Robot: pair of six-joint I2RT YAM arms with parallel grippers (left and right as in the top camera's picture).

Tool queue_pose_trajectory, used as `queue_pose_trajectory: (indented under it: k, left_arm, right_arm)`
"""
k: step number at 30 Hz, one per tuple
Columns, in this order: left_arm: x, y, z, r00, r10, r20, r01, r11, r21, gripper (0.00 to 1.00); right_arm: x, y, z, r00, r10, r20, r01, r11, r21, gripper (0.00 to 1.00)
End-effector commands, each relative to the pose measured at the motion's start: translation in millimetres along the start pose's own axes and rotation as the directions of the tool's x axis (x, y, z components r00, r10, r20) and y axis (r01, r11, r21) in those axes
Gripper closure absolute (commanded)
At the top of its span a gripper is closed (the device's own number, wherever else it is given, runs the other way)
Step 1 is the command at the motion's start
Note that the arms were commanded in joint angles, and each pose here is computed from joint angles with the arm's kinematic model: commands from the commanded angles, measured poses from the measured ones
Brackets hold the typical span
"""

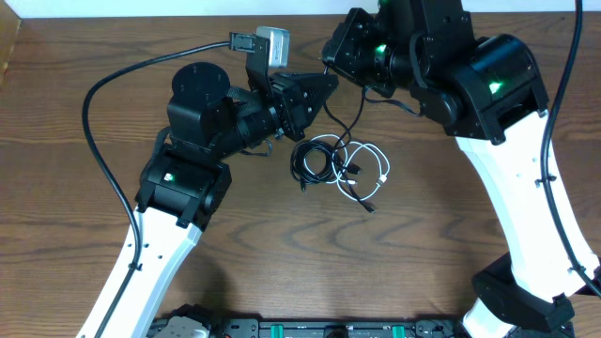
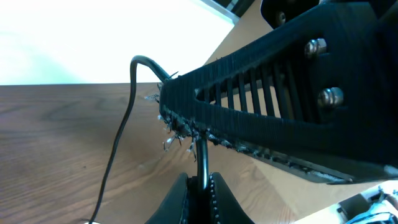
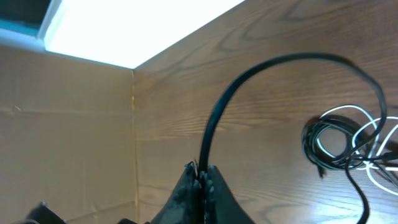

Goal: Untangle cables
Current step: 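Take the black cable with the left gripper and carry it back left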

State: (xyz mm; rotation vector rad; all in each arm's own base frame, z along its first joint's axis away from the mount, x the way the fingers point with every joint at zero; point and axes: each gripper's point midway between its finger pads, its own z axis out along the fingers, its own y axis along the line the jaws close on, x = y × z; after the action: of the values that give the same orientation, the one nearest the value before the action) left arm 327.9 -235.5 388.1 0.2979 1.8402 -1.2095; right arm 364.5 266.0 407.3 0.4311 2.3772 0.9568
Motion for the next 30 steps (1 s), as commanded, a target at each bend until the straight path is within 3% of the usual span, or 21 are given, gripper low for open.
queue_pose_trajectory:
  k: [1, 4, 8, 15, 20, 24, 30]
  left_arm:
    - [-14, -9, -7, 0.999, -0.009, 0.049, 0.009, 1.000, 0.006, 0.93]
    - [-23, -19, -12, 0.996, -0.009, 0.085, 0.006, 0.999, 0.032, 0.93]
    - [-39, -38, -23, 0.989, -0.010, 0.149, -0.002, 0.997, 0.082, 0.93]
    - [-72, -79, -45, 0.958, -0.021, 0.286, -0.041, 0.977, 0.208, 0.93]
    - [-98, -100, -60, 0.915, -0.015, 0.402, -0.102, 0.958, 0.268, 0.93]
    - [-114, -87, -65, 0.876, -0.013, 0.483, -0.091, 0.977, 0.191, 0.92]
    - [-121, -11, -72, 0.862, 0.085, 0.500, -0.035, 0.993, -0.108, 0.93]
  right_arm:
    - [-7, -3, -6, 0.998, -0.049, 0.032, 0.048, 0.999, 0.012, 0.93]
    - [-15, -8, -8, 0.992, -0.115, 0.047, 0.114, 0.993, 0.025, 0.98]
    - [-29, -20, -16, 0.982, -0.175, 0.069, 0.171, 0.984, 0.055, 0.92]
    - [-63, -66, -49, 0.978, -0.174, 0.113, 0.154, 0.974, 0.163, 0.50]
    - [-73, -107, -66, 0.990, -0.097, 0.107, 0.066, 0.962, 0.264, 0.42]
    - [-75, -130, -74, 0.993, -0.088, 0.083, 0.057, 0.944, 0.324, 0.42]
    - [-70, -138, -77, 0.989, -0.142, 0.033, 0.121, 0.928, 0.353, 0.42]
